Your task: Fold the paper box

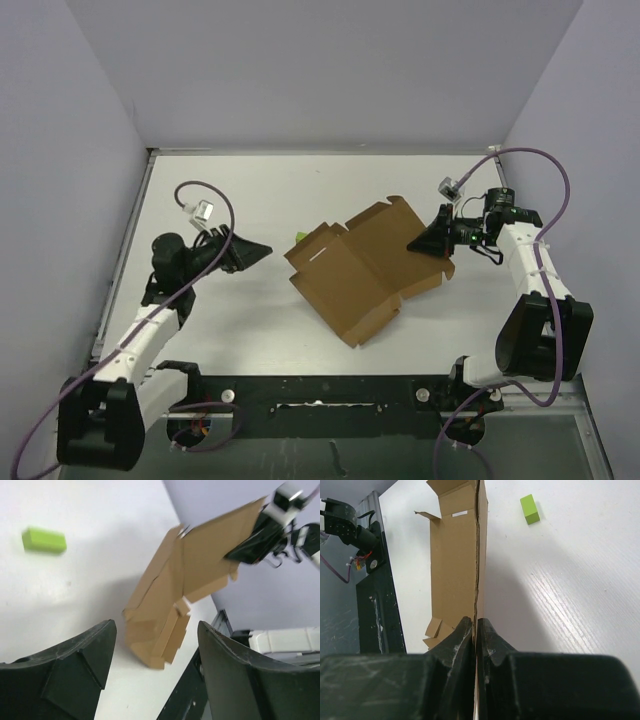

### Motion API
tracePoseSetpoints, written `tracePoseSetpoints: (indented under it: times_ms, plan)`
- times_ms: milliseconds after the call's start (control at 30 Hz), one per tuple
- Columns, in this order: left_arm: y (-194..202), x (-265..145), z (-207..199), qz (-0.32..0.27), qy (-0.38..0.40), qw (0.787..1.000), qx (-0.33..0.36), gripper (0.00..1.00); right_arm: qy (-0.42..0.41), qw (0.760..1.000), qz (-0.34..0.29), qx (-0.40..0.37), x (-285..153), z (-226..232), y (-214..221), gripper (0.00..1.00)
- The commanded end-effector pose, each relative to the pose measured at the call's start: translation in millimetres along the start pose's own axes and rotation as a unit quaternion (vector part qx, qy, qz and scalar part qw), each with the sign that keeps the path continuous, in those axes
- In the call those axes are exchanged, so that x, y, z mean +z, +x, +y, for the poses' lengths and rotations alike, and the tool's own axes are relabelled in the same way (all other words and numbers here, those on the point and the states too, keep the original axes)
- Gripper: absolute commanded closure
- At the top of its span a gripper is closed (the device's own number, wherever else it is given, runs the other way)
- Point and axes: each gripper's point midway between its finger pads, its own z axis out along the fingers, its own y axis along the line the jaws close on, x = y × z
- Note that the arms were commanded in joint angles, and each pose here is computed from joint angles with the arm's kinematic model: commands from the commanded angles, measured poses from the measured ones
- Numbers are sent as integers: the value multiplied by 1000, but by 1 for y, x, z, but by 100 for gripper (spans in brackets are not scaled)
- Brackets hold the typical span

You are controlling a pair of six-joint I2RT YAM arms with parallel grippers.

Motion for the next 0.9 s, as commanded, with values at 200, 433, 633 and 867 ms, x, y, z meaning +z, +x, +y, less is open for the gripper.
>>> tracePoseSetpoints:
  times_ms: [200,433,633,867]
  plan:
    - [-90,-4,-91,-7,62,982,179,35,-23,980,18,-198,5,48,-58,100]
    - [-106,5,-150,38,192,937,289,49,-79,956,51,-277,19,95,-82,100]
    - [-99,2,-170,55,269,901,336,67,-107,942,66,-312,19,123,-89,100]
    - [-80,0,-171,77,306,857,407,67,-123,931,64,-338,17,145,-96,100]
